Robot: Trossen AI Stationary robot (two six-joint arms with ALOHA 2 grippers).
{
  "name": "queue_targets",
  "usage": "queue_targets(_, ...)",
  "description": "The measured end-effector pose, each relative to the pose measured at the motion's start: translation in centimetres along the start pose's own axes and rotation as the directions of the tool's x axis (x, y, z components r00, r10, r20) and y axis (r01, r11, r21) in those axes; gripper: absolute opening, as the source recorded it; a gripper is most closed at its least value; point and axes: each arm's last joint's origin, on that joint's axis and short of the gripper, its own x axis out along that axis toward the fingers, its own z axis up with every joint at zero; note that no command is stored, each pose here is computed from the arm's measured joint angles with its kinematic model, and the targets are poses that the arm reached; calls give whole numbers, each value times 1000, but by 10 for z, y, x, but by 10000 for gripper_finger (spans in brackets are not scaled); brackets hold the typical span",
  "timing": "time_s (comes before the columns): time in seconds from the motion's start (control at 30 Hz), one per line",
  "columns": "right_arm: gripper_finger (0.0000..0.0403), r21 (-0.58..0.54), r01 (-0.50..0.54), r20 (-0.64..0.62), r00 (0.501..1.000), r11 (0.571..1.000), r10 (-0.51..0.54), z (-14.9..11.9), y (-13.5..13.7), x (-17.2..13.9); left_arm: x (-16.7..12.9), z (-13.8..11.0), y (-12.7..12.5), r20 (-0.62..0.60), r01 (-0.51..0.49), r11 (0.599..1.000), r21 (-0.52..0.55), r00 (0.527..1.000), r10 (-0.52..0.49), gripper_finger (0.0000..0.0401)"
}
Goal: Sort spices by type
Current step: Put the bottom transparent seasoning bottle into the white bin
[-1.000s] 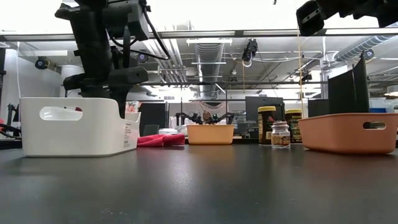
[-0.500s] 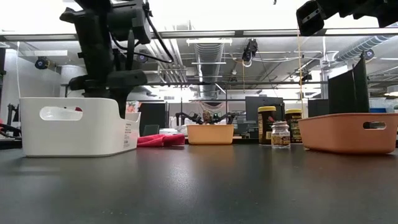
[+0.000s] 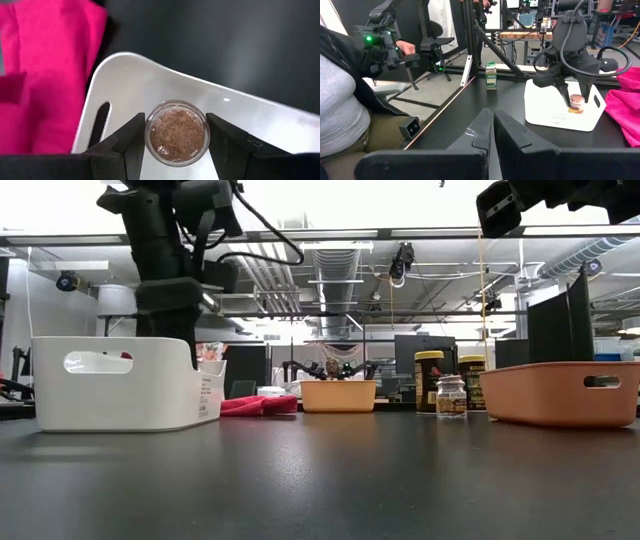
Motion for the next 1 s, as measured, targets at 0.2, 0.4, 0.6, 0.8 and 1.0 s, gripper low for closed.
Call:
queue_targets(0.2,13,0,0,0,1000,1000,0,0,0,0,-4,3,0,41,33,988,152,998,-39,165)
queue_targets(0.4,13,0,0,0,1000,1000,0,0,0,0,-3,4,1,38,81,981,177,995,-89,165)
queue_targets(0.6,13,9,1,-19,1000,1000,0,-2,0,0,-1,-6,4,28,81,976,203,996,-88,165)
queue_targets(0.8,13,6,1,-20,1000,1000,0,-2,0,0,-5,-16,9,154,151,969,195,971,-183,165)
queue_targets(1.0,13,6,1,-19,1000,1000,-1,-2,0,0,-7,-29,15,203,132,970,204,964,-174,165)
